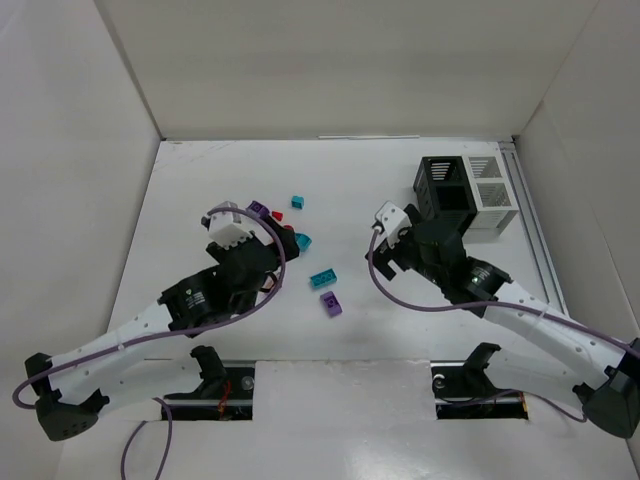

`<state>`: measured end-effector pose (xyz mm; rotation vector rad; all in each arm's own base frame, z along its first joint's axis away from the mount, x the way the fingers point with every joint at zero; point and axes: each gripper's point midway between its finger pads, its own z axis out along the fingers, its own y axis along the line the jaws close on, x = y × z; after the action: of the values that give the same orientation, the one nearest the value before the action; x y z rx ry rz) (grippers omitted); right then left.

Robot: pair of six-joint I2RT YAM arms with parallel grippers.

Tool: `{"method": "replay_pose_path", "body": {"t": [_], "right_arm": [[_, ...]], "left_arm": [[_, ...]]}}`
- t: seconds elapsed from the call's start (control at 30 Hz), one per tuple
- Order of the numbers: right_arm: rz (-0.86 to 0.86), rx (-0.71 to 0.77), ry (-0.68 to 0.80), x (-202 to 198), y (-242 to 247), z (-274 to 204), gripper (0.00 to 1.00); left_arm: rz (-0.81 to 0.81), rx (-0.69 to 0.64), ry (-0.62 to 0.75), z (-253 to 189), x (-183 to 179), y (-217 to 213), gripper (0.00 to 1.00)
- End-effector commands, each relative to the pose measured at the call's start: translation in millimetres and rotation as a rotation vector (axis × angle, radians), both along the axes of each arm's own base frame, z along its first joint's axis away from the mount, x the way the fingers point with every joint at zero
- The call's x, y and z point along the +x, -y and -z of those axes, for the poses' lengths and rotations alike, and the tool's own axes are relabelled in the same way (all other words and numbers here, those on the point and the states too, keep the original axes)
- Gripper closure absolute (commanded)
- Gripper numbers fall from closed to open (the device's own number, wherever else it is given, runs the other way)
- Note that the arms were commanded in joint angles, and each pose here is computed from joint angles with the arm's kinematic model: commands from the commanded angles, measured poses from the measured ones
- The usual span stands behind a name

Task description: Sort the legos into containers by color

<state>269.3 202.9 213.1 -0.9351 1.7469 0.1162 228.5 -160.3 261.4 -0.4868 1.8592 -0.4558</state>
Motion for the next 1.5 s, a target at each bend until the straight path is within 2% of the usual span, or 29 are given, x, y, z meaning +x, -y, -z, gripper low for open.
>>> {"method": "replay_pose_path", "body": {"t": [0.0,0.07,0.13,0.2,0.4,0.5,0.57,0.7,0.77,1.23,1.3,1.47], "right_arm": [[-0.138,0.043,0.076,-3.8,-26.4,-17.9,0.0],[-0.223,-0.002,0.084,-3.3,-43.4,-16.4,0.0],[-0.26,-0.019,0.03,-7.0,-57.3,-3.1,0.0],[-0.268,-0.022,-0.045,-4.7,-74.7,14.5,0.0],[-0.28,-0.017,-0.108,-0.8,-120.6,50.9,0.0],[-0.393,-0.017,-0.089,-11.6,-147.5,59.1,0.0],[-0.498,-0.075,-0.081,-14.5,-160.0,73.5,0.0],[-0.559,-0.113,-0.121,-14.9,-173.4,97.9,0.0],[-0.591,-0.101,-0.135,-13.9,-186.0,104.9,0.04],[-0.556,-0.188,-0.233,-7.2,-180.2,163.0,0.05],[-0.536,-0.191,-0.244,0.2,-174.1,167.9,0.08],[-0.506,-0.149,-0.283,15.7,-161.1,174.9,0.26]], "left_arm": [[0.038,-0.02,-0.016,8.5,-4.4,6.4,0.0],[0.045,-0.009,-0.039,19.8,-7.6,5.2,0.0],[0.053,0.002,-0.051,26.8,-8.9,5.7,0.0],[0.048,0.023,-0.072,35.1,-11.1,2.2,0.0],[0.025,0.034,-0.096,46.8,-13.1,-3.2,0.0],[0.025,0.032,-0.094,47.2,-15.6,-7.2,0.0],[0.034,0.035,-0.103,50.8,-18.1,-8.4,0.0],[0.042,0.011,-0.094,49.6,-22.0,-12.3,0.0],[0.038,0.01,-0.101,55.2,-24.4,-16.0,0.0],[-0.002,-0.065,-0.072,51.1,-33.0,-37.0,0.0],[-0.005,-0.074,-0.073,50.9,-33.0,-36.7,0.0],[-0.022,-0.061,-0.087,53.7,-33.9,-40.4,0.0]]}}
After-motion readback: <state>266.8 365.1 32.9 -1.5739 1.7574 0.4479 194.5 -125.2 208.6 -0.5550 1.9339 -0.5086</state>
